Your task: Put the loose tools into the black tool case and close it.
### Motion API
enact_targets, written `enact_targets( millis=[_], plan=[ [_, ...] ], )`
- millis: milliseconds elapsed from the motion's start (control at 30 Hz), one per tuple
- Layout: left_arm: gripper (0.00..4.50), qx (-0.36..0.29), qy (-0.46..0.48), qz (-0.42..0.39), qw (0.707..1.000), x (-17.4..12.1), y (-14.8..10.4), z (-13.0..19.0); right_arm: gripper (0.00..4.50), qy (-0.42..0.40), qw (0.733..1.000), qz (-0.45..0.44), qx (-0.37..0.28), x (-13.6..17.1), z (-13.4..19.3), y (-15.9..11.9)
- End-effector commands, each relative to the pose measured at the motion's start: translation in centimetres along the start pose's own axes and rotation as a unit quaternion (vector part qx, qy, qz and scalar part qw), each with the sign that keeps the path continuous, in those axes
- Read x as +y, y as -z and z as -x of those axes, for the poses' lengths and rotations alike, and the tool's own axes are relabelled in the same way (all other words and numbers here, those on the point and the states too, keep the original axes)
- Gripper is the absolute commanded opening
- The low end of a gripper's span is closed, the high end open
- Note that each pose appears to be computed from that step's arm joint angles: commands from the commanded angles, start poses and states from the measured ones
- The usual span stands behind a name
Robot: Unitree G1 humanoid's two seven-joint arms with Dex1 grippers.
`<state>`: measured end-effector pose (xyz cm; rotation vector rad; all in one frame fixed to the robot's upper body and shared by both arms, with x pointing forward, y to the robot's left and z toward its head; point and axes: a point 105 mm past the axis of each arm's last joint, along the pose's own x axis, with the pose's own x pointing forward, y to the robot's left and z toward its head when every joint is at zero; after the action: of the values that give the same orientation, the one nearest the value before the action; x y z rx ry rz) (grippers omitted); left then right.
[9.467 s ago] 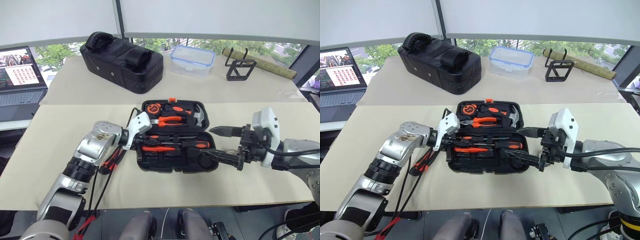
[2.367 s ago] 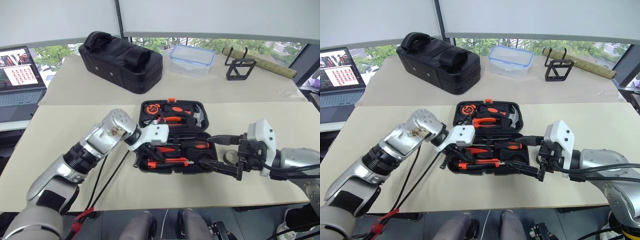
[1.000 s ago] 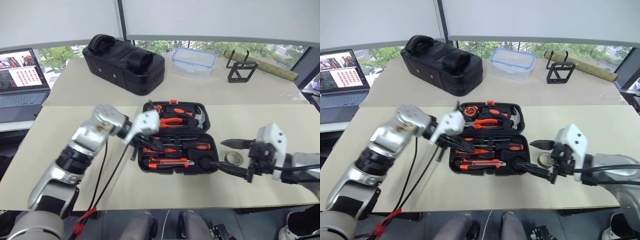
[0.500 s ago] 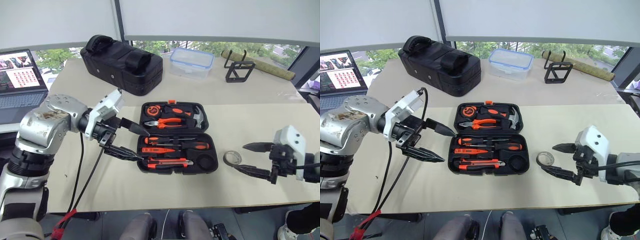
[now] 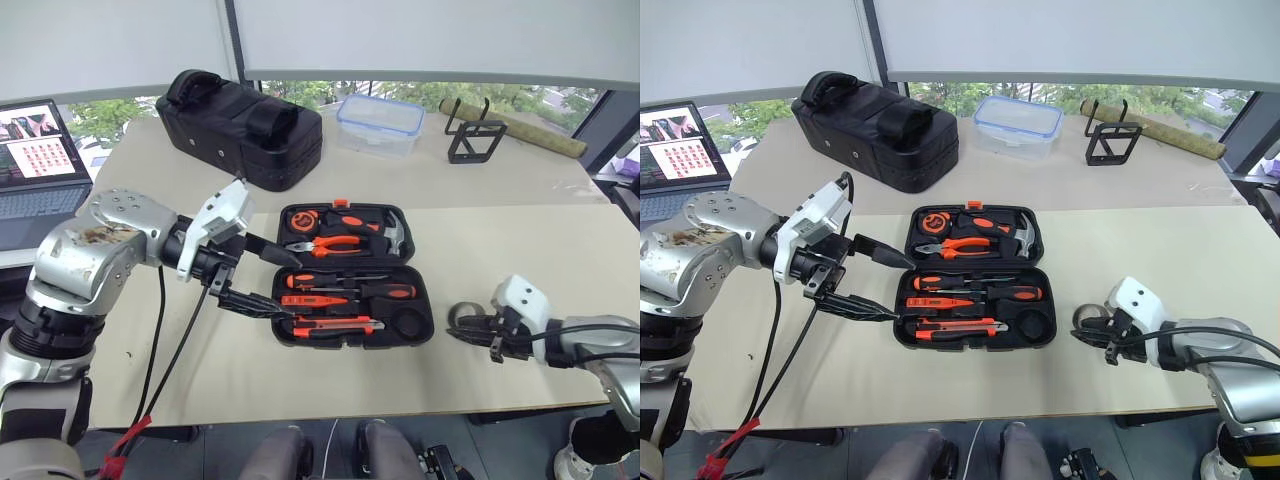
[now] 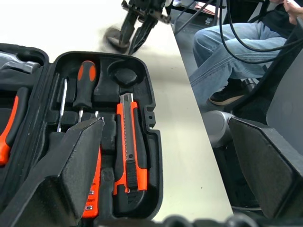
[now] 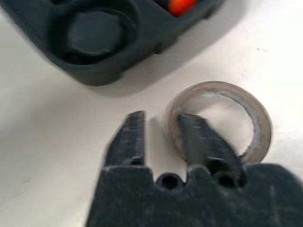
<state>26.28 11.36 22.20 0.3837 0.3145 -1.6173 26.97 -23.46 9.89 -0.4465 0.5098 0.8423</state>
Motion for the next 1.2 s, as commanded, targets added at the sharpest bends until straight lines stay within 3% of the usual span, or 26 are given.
enact_targets(
  millis=[33,200,333,400,533,633,733,1067,1200],
  plan=[
    [4.50,0.006,-0.007,-0.027,1.000,0.0,-0.5,0.1,0.04,-0.004,1.000,0.018,-0.017,0.0,0.7,-1.4],
    [4.50,0.012,-0.006,-0.032,0.999,0.0,-0.2,0.0,0.04,-0.058,0.994,0.011,-0.092,1.6,2.5,-5.8],
    [4.50,0.024,-0.002,-0.042,0.999,0.1,0.3,-0.2,0.04,-0.133,0.981,-0.005,-0.142,4.5,2.4,-9.4],
    [4.50,0.026,-0.003,-0.045,0.999,0.2,0.4,-0.3,0.04,-0.131,0.983,-0.002,-0.131,4.9,1.5,-9.4],
    [4.50,0.025,-0.005,-0.046,0.999,0.4,0.3,-0.5,0.04,-0.126,0.988,0.068,-0.060,5.9,-1.2,-6.9],
    [4.50,0.027,-0.009,-0.046,0.999,0.5,0.3,-0.3,0.04,-0.102,0.991,0.082,-0.018,5.0,-2.3,-4.6],
    [4.50,0.028,-0.014,-0.044,0.999,0.5,0.4,0.0,0.04,-0.103,0.991,0.083,-0.017,4.5,-2.4,-4.5],
    [4.50,0.028,-0.025,-0.039,0.999,0.5,0.8,0.1,3.34,-0.167,0.980,0.084,-0.071,5.9,-0.4,-7.2],
    [4.50,0.028,-0.044,-0.034,0.998,1.1,1.1,0.4,3.34,-0.155,0.981,0.076,-0.085,4.9,1.2,-8.4]
  ],
)
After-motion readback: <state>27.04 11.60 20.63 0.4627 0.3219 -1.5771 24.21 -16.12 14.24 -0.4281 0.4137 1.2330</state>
